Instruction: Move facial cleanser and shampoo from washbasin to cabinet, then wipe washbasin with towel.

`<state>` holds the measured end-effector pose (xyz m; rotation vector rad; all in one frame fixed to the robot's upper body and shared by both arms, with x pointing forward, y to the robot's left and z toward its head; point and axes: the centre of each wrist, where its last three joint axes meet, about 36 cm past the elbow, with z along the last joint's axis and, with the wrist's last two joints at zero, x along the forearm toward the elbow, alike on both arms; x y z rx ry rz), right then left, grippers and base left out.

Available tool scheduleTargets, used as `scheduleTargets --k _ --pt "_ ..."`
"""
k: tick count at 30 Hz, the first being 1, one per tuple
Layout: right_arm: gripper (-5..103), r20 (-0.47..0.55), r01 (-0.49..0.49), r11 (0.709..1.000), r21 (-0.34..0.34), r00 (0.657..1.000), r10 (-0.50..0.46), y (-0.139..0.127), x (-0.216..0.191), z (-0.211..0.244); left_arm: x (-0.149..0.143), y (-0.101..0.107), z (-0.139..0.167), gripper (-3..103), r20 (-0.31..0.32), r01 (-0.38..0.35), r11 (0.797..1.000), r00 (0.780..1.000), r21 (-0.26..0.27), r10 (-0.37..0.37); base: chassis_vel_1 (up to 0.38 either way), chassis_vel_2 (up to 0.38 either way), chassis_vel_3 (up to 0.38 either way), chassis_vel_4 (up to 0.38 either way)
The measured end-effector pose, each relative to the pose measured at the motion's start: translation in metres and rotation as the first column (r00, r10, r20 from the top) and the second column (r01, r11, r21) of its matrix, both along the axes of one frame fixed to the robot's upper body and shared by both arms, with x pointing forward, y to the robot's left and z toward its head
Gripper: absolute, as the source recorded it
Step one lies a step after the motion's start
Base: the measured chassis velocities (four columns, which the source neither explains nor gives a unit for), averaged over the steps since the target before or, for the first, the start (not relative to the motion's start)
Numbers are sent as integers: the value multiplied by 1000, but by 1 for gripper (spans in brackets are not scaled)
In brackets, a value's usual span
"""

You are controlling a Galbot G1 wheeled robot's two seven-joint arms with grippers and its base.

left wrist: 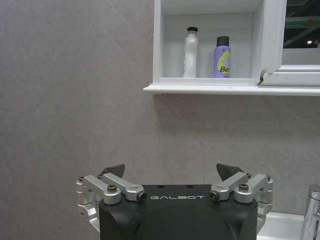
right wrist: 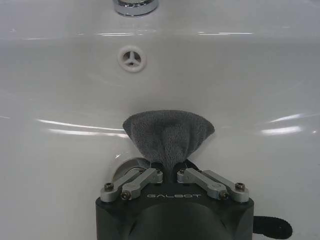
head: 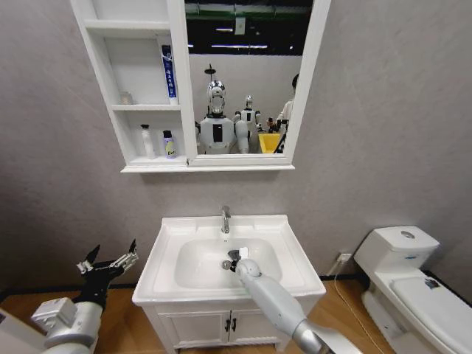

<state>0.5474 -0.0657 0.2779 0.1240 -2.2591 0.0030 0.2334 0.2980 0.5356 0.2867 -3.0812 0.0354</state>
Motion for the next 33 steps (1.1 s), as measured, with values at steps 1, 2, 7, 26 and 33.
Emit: scheduleTargets --k 1,2,7,26,33 --pt "8 0 0 1000 0 1000 0 0 0 0 0 0 0 100 0 0 1000 1000 0 0 0 0 0 0" --pt "8 2 -11 1000 9 1000 11 8 0 0 0 0 0 100 0 0 1000 1000 0 0 0 0 0 0" --pt "8 23 -53 998 38 998 52 34 1 3 0 0 0 100 0 0 1000 1000 0 0 0 0 0 0" --pt "8 11 2 1000 -23 1000 -2 -3 -3 5 0 0 0 100 0 0 1000 1000 0 0 0 0 0 0" --pt "8 22 34 998 -54 999 -32 -31 -5 10 0 0 0 100 0 0 1000 1000 0 0 0 0 0 0"
